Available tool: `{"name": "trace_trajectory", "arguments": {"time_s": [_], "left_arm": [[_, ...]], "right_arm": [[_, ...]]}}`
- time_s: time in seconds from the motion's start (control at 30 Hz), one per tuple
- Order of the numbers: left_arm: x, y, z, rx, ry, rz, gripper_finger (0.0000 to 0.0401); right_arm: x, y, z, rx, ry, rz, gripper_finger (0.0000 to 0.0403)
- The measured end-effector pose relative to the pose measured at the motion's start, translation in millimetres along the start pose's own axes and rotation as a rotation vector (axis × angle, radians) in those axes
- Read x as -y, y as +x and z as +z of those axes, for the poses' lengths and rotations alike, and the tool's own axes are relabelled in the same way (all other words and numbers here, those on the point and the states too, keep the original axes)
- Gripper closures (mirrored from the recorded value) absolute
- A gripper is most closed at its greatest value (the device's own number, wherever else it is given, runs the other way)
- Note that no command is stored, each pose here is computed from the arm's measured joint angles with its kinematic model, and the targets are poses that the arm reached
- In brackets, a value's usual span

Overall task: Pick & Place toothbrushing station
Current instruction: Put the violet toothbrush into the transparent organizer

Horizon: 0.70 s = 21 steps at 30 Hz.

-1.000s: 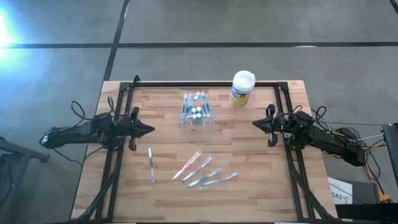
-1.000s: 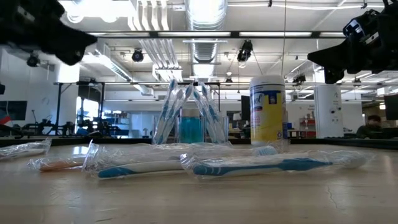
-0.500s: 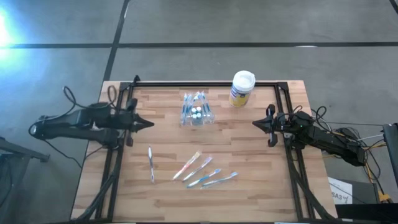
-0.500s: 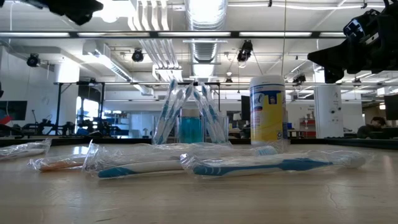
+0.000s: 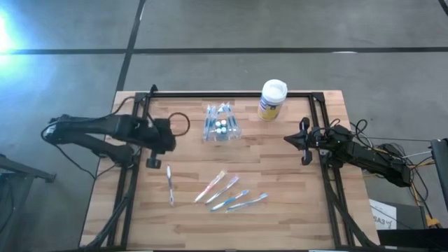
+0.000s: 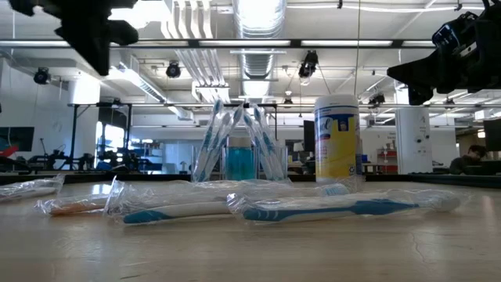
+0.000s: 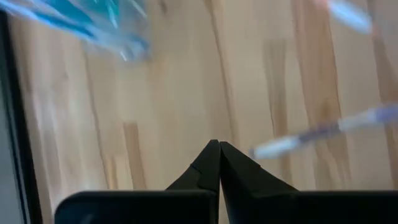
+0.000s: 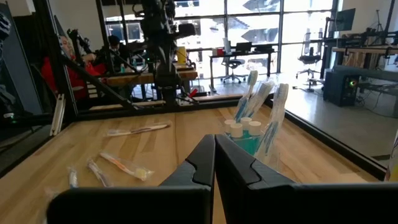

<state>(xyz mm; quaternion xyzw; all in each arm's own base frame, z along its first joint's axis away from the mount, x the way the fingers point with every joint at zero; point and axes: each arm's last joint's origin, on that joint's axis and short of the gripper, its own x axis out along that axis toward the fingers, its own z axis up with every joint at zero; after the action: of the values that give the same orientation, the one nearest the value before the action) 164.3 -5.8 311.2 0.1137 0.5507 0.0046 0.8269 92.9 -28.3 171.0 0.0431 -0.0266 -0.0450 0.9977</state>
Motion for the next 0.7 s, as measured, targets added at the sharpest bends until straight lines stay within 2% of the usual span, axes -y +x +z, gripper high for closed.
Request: {"name": "trace_trajectory", "arguments": {"time_s": [0.13,0.3,0.6,0.7], "left_arm": [[14,19,2,-0.164,0.077,-0.099,0.0397],[35,34,7,-0.232,0.175,-0.192,0.0394],[76,72,17,-0.304,0.325,-0.240,0.0387],[88,84,19,-0.334,0.340,-0.270,0.0375]], "right_arm": [[0,0,0,-0.003,0.002,0.000,0.0394],[0,0,0,-0.002,-0.002,0.000,0.0394],[0,0,0,0.001,-0.002,0.000,0.0394],[0,0,0,0.001,0.001,0.000,0.0394]]}}
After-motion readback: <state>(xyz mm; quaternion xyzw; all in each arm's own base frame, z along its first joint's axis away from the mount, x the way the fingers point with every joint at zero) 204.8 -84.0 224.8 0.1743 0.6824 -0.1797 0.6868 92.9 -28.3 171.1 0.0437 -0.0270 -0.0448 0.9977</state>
